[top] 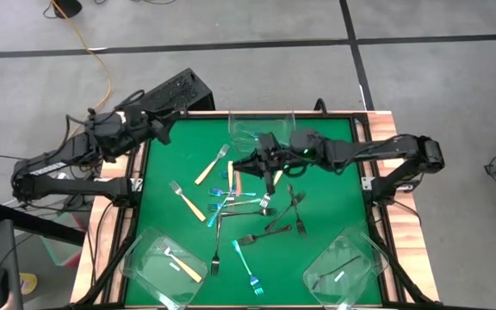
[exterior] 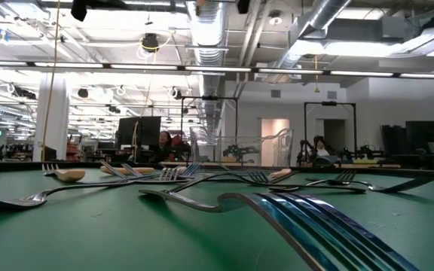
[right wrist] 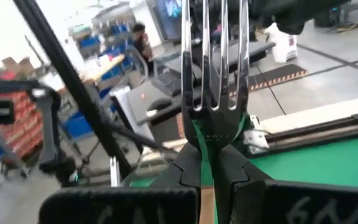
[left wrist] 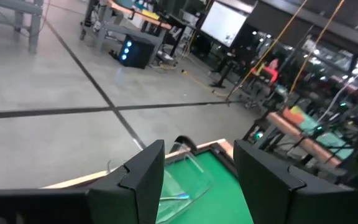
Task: Sort silverware by color (type)
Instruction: Put the orange fork into the bottom left transparent bin
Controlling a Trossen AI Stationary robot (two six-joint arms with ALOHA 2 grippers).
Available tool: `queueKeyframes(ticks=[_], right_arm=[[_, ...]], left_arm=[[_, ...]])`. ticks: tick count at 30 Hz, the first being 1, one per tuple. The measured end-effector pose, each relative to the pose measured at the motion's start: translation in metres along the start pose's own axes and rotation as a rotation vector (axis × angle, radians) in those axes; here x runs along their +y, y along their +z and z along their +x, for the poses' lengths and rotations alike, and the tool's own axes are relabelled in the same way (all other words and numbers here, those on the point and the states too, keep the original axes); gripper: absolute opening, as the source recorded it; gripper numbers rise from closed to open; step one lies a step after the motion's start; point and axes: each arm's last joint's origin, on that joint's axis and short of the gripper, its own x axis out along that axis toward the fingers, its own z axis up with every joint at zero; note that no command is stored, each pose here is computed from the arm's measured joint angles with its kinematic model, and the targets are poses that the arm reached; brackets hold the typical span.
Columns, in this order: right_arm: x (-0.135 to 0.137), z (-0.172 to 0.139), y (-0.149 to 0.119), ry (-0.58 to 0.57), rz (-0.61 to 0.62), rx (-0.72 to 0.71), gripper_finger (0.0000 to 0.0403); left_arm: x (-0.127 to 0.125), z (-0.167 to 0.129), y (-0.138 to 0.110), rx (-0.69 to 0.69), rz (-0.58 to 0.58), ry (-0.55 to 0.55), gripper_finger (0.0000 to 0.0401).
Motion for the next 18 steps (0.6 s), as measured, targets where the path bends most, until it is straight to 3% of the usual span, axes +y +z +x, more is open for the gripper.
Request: queueKeyframes(ticks=[7, 18], right_arm=[[0.012, 0.036, -0.019, 0.039, 0.095, -0.002, 0.0022], [0.045, 0.099, -0.036, 0.13, 0.124, 0.04, 0.0022]], left_arm=[[0.006, -0.016, 0.007, -0.03, -0.015, -0.026, 0.0176], [0.017, -0.033, 0.004, 0.034, -0.02, -0.032, 0.0176]])
